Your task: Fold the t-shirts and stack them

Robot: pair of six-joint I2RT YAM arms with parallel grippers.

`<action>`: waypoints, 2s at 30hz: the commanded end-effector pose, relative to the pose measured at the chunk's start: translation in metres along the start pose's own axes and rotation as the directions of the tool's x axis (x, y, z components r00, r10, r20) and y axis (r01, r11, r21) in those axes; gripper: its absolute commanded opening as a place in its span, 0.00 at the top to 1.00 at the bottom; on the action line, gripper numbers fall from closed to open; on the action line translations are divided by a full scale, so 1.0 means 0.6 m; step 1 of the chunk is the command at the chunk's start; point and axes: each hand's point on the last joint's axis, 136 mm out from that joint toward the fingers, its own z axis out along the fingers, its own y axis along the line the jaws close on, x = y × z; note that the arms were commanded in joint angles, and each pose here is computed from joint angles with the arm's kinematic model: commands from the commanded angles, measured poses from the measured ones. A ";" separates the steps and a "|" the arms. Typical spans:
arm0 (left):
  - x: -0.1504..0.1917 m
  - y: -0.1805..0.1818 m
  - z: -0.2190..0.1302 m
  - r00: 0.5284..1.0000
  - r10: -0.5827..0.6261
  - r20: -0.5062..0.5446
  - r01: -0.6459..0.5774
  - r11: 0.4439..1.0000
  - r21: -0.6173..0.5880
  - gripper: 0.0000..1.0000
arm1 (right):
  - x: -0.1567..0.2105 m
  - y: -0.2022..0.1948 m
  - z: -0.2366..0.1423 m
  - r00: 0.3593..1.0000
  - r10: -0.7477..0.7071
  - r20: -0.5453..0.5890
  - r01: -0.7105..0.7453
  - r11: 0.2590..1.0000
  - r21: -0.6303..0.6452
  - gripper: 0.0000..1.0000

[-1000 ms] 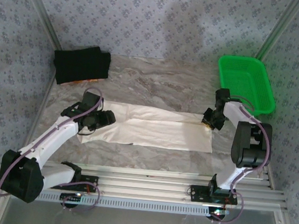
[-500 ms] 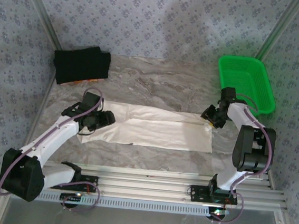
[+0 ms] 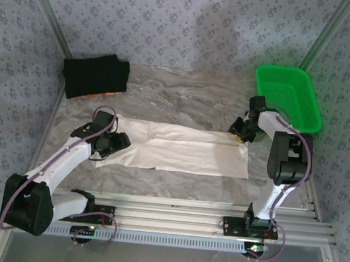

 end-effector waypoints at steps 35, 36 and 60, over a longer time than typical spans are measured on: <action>-0.059 -0.046 0.042 0.992 -0.089 -0.085 0.089 0.996 -0.011 0.30 | 0.056 -0.005 -0.050 0.975 -0.195 0.107 0.188 0.979 0.072 0.70; -0.057 -0.044 0.052 0.991 -0.094 -0.095 0.092 0.995 -0.028 0.30 | 0.061 -0.005 -0.043 0.976 -0.196 0.093 0.190 0.980 0.064 0.73; -0.179 -0.070 0.277 0.984 0.024 -0.174 -0.073 0.956 -0.284 0.33 | 0.214 -0.150 -0.032 0.999 -0.019 -0.050 0.036 0.936 0.350 0.87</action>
